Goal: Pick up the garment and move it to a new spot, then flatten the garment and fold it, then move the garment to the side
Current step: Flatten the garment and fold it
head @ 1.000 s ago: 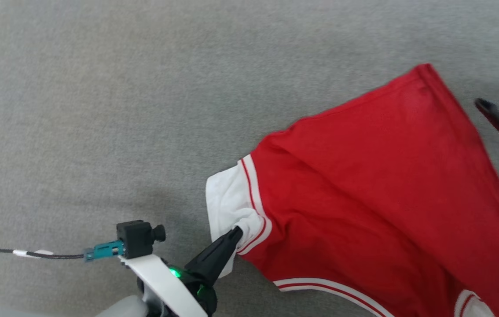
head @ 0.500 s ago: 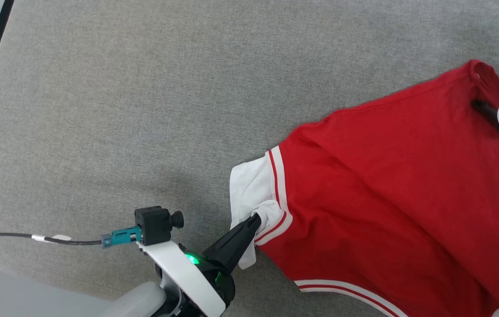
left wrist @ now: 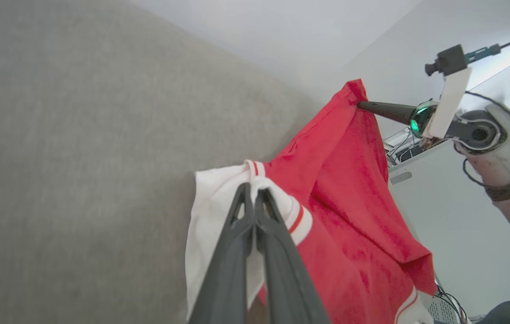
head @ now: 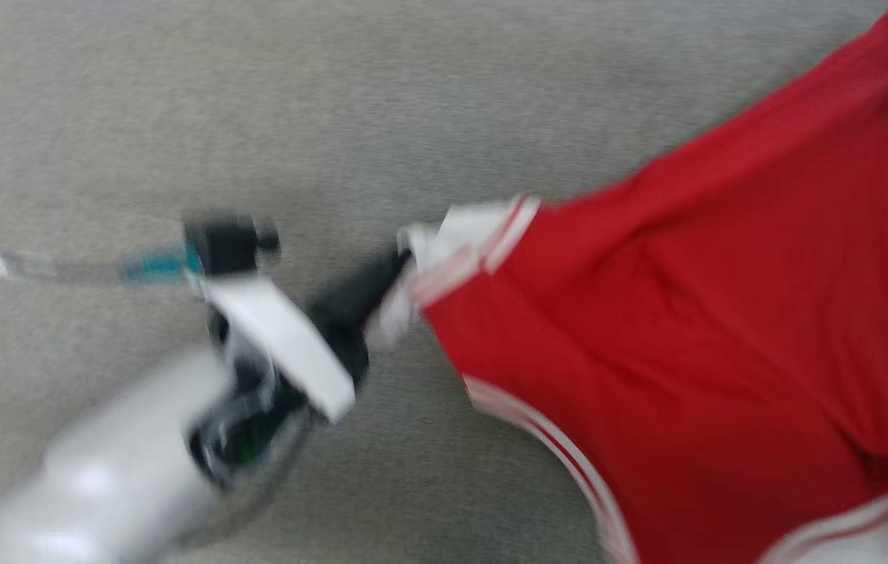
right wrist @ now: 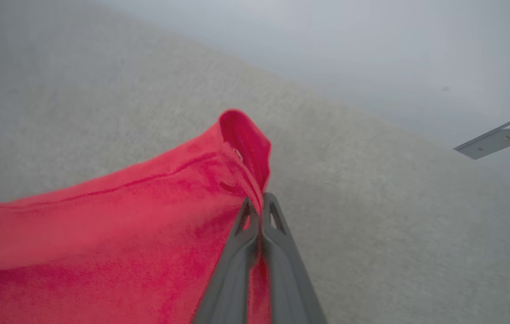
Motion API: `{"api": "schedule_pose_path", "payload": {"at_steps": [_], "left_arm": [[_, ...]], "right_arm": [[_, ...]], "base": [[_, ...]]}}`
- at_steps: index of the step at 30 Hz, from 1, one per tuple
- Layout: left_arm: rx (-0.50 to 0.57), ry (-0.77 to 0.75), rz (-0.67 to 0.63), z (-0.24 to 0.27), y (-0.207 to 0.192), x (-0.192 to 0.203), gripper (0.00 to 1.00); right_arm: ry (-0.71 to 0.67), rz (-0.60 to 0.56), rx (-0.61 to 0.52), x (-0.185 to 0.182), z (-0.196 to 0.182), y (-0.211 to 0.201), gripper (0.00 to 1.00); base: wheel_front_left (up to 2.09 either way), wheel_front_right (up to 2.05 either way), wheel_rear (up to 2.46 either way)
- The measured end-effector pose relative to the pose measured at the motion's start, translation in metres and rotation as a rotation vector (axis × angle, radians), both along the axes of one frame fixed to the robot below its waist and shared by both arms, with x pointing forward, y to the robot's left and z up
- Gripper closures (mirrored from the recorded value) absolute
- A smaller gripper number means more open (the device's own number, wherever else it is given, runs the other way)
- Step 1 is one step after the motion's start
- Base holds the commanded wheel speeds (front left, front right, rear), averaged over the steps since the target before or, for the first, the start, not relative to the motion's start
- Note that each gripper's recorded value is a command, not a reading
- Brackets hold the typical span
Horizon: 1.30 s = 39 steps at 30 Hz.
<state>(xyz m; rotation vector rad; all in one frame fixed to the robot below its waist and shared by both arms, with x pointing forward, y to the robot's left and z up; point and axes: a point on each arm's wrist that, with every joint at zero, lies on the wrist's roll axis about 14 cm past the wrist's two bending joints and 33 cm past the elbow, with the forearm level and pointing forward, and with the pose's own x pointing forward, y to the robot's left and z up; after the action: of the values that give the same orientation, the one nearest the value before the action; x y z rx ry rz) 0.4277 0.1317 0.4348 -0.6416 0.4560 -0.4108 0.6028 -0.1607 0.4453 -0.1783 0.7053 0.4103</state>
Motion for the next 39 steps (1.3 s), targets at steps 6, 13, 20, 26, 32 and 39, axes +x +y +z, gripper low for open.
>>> {"api": "schedule_pose_path", "payload": {"at_steps": [6,13,20,26,32,39], "left_arm": [[-0.018,-0.140,0.020,0.065,0.008,0.090,1.00],[-0.067,-0.387,0.185,0.164,0.037,0.201,1.00],[-0.151,-0.646,0.247,0.267,0.028,0.230,1.00],[-0.193,-0.675,0.203,0.291,0.013,0.217,1.00],[-0.242,-0.538,0.171,0.230,0.005,0.190,1.00],[-0.286,-0.310,0.143,0.133,0.001,0.114,1.00]], "right_arm": [[-0.185,-0.146,0.084,0.030,0.059,-0.038,1.00],[-0.469,-0.290,0.205,0.060,0.136,-0.074,1.00],[-0.744,-0.416,0.338,0.064,0.203,-0.107,1.00],[-0.752,-0.437,0.333,0.056,0.204,-0.110,1.00],[-0.649,-0.418,0.306,0.040,0.159,-0.103,1.00],[-0.515,-0.352,0.253,-0.010,0.095,-0.100,1.00]], "base": [[0.00,0.00,0.00],[0.00,0.00,0.00],[0.00,0.00,0.00],[0.00,0.00,0.00],[0.00,0.00,0.00],[0.00,0.00,0.00]]}}
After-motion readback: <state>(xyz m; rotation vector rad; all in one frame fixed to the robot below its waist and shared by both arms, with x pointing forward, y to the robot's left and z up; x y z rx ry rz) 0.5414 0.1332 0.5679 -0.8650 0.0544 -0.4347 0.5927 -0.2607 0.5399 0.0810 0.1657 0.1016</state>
